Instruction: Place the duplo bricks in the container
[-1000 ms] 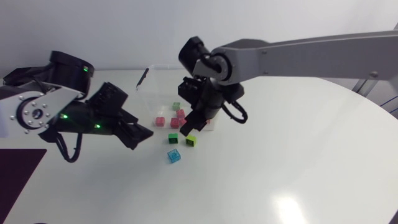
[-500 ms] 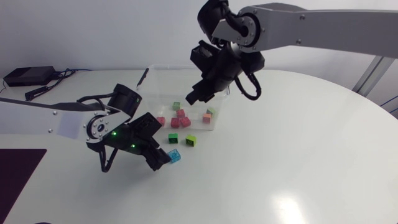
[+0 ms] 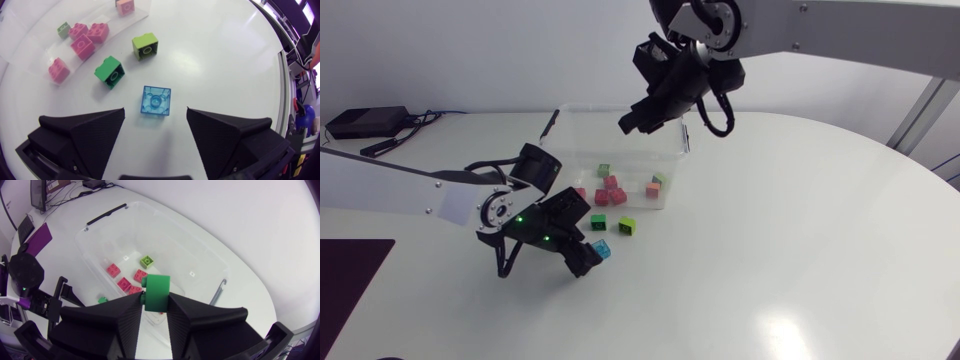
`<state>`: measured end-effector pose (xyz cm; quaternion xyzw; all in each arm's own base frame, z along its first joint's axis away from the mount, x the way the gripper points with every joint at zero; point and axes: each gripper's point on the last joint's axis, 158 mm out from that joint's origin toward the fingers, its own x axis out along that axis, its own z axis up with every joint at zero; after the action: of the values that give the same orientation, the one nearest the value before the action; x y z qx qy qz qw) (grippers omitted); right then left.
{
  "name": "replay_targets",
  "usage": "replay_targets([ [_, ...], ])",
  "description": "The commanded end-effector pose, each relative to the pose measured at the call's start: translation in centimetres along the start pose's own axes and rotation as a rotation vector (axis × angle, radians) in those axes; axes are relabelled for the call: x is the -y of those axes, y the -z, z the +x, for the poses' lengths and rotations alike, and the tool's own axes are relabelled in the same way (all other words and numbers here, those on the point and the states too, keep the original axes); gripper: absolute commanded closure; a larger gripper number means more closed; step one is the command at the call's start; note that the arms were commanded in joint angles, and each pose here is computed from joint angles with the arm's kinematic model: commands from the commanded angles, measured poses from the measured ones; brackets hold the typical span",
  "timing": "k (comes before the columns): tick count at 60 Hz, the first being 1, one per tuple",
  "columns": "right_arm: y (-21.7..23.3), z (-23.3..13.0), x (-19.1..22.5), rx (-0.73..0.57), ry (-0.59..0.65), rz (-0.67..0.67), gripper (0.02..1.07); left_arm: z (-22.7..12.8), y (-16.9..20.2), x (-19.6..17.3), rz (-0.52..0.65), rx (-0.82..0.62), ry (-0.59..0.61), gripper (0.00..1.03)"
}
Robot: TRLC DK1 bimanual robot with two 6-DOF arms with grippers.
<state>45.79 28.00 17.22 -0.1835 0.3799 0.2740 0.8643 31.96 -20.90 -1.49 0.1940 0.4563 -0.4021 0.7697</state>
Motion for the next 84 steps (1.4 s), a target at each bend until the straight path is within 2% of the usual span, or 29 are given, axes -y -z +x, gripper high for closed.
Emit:
replay_targets([
  [1, -0.1, 1.6, 0.9, -0.005, 0.008, 0.037, 0.83, 0.7, -0.5, 0.0, 0.037, -0.001, 0.003, 0.18],
  [4, 0.0, 2.1, 1.0, -0.009, 0.009, 0.042, 0.76, 0.9, -0.5, 0.0, 0.040, -0.002, 0.002, 0.18],
  [9, 0.1, 2.7, 1.2, -0.013, 0.012, 0.045, 0.59, 1.1, -0.5, -0.1, 0.045, -0.001, -0.002, 0.18],
  [14, 0.3, 3.0, 1.3, -0.021, 0.012, 0.041, 0.33, 1.5, -0.3, -0.2, 0.054, -0.011, -0.008, 0.18],
  [19, 0.6, 2.9, 1.0, -0.026, 0.009, 0.036, 0.22, 1.8, -0.2, -0.1, 0.058, -0.013, -0.008, 0.18],
  [25, 0.7, 1.6, 0.5, -0.015, 0.004, 0.023, 0.21, 2.2, -0.3, 0.1, 0.067, -0.014, -0.005, 0.19],
  [39, 2.6, -2.6, -1.8, 0.042, -0.029, -0.050, 0.21, 2.8, -0.5, 0.6, 0.087, -0.012, 0.005, 0.46],
  [43, 3.7, -3.5, -2.3, 0.048, -0.039, -0.070, 0.21, 2.8, -0.6, 0.6, 0.089, -0.010, 0.004, 0.56],
  [47, 4.9, -4.2, -2.9, 0.051, -0.056, -0.087, 0.21, 3.0, -0.6, 0.6, 0.090, -0.007, 0.003, 0.76],
  [67, 12.2, -3.0, -6.8, -0.023, -0.127, -0.179, 0.21, 1.8, -1.2, 0.6, 0.094, 0.022, -0.009, 0.79],
  [75, 13.9, -1.7, -7.6, -0.043, -0.147, -0.212, 0.21, -1.5, -3.7, 0.4, 0.091, 0.115, -0.050, 0.79],
  [84, 15.0, 0.7, -7.7, -0.068, -0.152, -0.242, 0.21, -7.2, -7.6, -0.6, 0.088, 0.247, -0.116, 0.79],
])
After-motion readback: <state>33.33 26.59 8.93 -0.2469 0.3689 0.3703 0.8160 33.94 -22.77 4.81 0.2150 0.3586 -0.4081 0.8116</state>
